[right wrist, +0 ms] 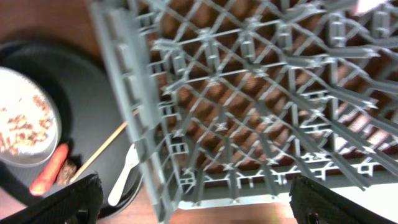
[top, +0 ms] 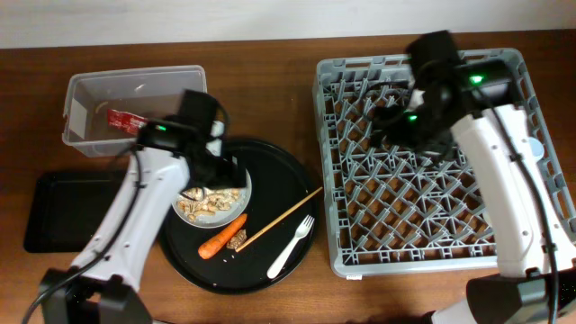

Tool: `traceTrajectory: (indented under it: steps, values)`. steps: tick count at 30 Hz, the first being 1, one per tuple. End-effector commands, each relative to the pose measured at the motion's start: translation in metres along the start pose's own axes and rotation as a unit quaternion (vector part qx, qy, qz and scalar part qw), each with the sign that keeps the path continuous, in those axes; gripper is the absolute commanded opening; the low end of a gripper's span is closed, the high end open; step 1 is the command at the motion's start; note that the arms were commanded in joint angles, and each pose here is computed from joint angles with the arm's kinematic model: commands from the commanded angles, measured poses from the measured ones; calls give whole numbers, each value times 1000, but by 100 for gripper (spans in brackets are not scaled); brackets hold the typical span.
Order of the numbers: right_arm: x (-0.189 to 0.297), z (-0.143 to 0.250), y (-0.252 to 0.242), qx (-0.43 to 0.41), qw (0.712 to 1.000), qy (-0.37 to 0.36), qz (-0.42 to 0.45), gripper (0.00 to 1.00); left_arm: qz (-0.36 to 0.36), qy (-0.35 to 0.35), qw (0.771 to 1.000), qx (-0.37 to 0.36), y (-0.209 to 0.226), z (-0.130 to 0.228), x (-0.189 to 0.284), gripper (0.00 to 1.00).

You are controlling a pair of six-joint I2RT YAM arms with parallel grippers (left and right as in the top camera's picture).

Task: Sort waste into correct bins and load items into the dishwasher rack
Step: 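Grasp the white plate's rim with the left gripper and lift it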

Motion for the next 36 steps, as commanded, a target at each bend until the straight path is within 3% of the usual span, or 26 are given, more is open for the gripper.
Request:
traceTrajectory:
  steps: [1,8,20,27,33,36]
  values:
    - [2,-14,-31,-17,1000,-6,22,99,37,28,998,-38,-26,9,-37,99]
    - [5,-20,-62,-44,998,4,37,99,28,19,995,-91,-60,-4,-81,99]
    - [3,-20,-63,-42,998,7,38,99,21,62,994,-93,-60,-2,-120,98]
    - [3,-20,-63,-42,998,7,38,99,-23,81,992,-94,-50,1,-139,79]
    - [3,-18,-63,-42,998,11,39,99,-70,76,990,-97,-42,0,-139,54]
    - [3,-17,-63,-43,998,16,41,99,-78,75,989,-98,-40,-1,-138,35]
Point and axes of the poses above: each gripper's point midway between its finger pads, its own x axis back along the fingers, its own y axis along the line the jaws close on, z = x × y, the point moved 8 cm from there along x, back along the fingers, and after that the axes turned 8 degrees about -x, right-handed, at the moved point
